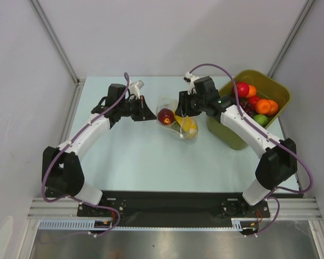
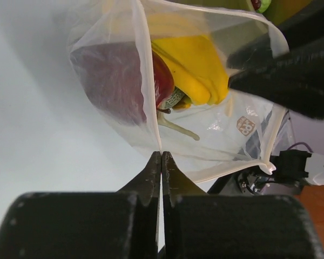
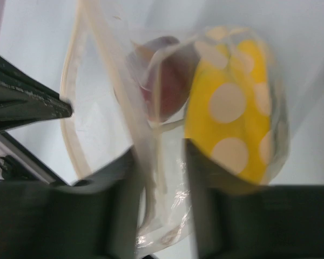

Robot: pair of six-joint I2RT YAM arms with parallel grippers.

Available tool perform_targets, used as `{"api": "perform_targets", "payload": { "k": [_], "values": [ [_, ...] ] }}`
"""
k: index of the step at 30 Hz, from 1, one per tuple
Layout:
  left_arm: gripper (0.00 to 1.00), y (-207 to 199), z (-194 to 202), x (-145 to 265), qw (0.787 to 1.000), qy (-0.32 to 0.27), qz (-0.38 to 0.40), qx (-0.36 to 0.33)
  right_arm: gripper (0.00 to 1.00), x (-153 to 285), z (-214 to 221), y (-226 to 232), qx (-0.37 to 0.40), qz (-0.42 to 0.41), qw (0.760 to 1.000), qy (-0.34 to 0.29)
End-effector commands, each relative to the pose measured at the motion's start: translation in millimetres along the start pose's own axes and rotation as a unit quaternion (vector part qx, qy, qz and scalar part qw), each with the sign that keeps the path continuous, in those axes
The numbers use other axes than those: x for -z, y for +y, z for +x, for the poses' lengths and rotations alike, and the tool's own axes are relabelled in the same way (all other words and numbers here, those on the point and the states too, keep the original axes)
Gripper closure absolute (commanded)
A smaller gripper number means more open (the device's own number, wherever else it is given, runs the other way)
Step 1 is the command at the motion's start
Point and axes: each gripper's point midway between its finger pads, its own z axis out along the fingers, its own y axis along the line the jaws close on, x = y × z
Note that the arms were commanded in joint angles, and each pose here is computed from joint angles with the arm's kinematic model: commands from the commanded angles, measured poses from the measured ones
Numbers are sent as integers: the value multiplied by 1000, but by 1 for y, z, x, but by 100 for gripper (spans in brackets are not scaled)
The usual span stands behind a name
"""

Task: Open the zip-top bag and remove the fake food

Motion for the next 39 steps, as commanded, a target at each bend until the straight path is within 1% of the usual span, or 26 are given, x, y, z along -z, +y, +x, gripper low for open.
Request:
{"api": "perform_targets", "payload": {
  "k": [1, 2, 3, 5, 6, 7, 9, 11, 12, 13, 15, 17, 18, 19, 21, 23, 24, 25, 29, 32, 36, 39],
  "values": [
    [100, -36, -34, 8, 997, -41, 54, -23, 49, 36, -26, 3, 9, 21, 999, -41],
    [100, -40, -38, 10, 997, -45, 59, -27, 44, 41, -30, 3, 11, 24, 999, -47],
    [100, -42, -39, 10, 997, -45, 63, -24, 34, 52, -36, 6, 15, 23, 998, -62],
    [100, -47, -42, 11, 996, -48, 71, -24, 27, 64, -46, 11, 21, 22, 996, -80],
    [100, -48, -42, 11, 996, -48, 74, -19, 20, 73, -52, 15, 21, 17, 995, -91],
    [100, -51, -44, 12, 995, -48, 80, -18, 16, 77, -55, 17, 19, 17, 995, -94],
    [100, -57, -47, 14, 995, -52, 86, -19, 11, 91, -71, 29, 14, 11, 993, -113],
    [100, -61, -51, 15, 994, -55, 89, -22, 10, 100, -81, 29, 5, 36, 990, -133],
    [100, -63, -52, 16, 994, -55, 89, -23, 10, 109, -92, 32, 1, 61, 985, -163],
    [100, -66, -54, 17, 994, -58, 92, -26, 10, 119, -101, 38, 4, 59, 981, -187],
    [100, -69, -55, 17, 994, -57, 94, -26, 11, 127, -111, 57, 25, 29, 976, -212],
    [100, -72, -56, 16, 993, -56, 96, -28, 12, 132, -115, 70, 36, -2, 974, -221],
    [100, -72, -56, 15, 993, -54, 97, -28, 12, 132, -114, 85, 56, -43, 974, -217],
    [100, -74, -57, 15, 993, -55, 99, -30, 13, 128, -111, 89, 61, -58, 974, -211],
    [100, -76, -57, 14, 993, -52, 102, -32, 16, 117, -106, 94, 58, -79, 975, -200],
    [100, -78, -56, 13, 993, -50, 103, -36, 18, 99, -94, 87, 34, -79, 980, -177],
    [100, -78, -55, 13, 993, -48, 102, -36, 21, 92, -90, 87, 29, -92, 981, -166],
    [100, -77, -56, 12, 993, -49, 101, -37, 22, 82, -81, 80, 12, -89, 984, -151],
    [100, -75, -50, 11, 994, -39, 100, -34, 24, 55, -53, 73, 1, -91, 990, -106],
    [100, -74, -49, 11, 994, -38, 98, -35, 26, 37, -33, 60, -9, -69, 995, -77],
    [100, -75, -51, 12, 994, -40, 98, -37, 29, 26, -16, 47, -17, -44, 997, -56],
    [100, -77, -51, 12, 993, -38, 102, -37, 28, 20, -9, 40, -19, -26, 998, -52]
  ]
}}
